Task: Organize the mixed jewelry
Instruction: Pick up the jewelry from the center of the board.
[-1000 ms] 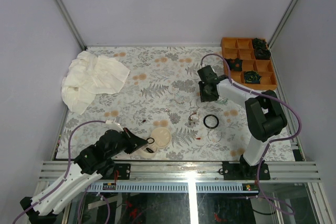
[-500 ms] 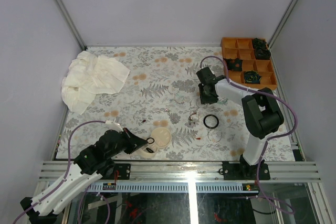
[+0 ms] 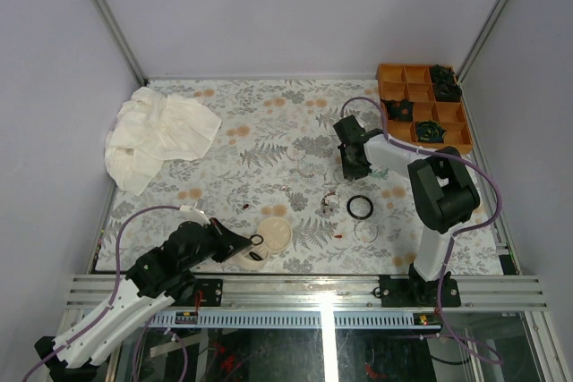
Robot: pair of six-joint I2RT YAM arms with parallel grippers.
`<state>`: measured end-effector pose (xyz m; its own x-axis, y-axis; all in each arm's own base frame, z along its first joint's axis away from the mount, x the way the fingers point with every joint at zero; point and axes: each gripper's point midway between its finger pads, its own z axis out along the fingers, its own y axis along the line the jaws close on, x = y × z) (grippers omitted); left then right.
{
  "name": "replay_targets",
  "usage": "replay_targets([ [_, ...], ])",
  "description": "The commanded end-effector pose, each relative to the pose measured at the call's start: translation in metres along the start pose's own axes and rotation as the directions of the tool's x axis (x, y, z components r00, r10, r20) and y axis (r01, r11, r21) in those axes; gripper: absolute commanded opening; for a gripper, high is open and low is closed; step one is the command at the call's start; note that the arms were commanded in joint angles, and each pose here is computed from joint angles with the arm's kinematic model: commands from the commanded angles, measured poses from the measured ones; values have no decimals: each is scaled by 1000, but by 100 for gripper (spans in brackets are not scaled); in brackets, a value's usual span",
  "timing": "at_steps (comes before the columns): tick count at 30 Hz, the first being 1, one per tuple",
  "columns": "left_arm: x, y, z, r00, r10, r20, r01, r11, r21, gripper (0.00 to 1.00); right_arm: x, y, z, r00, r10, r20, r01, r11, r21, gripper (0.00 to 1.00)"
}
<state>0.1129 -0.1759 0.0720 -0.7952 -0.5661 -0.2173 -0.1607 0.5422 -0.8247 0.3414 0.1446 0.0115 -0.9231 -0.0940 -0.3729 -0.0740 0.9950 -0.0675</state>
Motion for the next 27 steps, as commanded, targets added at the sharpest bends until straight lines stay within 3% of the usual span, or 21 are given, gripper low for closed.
replay_targets([
  [1, 11, 41, 8, 1000, 9, -29, -13, 993, -120, 1, -7, -7, 4, 1000, 9, 14, -10, 999, 49, 23],
  [11, 9, 40, 7, 1000, 12, -26, -15, 993, -121, 1, -27, -12, -3, 998, -9, 61, 4, 996, 84, 0],
  [27, 8, 38, 6, 1000, 15, -18, -17, 992, -124, 1, -47, 0, -71, 976, -50, 212, 44, 998, 34, 0],
])
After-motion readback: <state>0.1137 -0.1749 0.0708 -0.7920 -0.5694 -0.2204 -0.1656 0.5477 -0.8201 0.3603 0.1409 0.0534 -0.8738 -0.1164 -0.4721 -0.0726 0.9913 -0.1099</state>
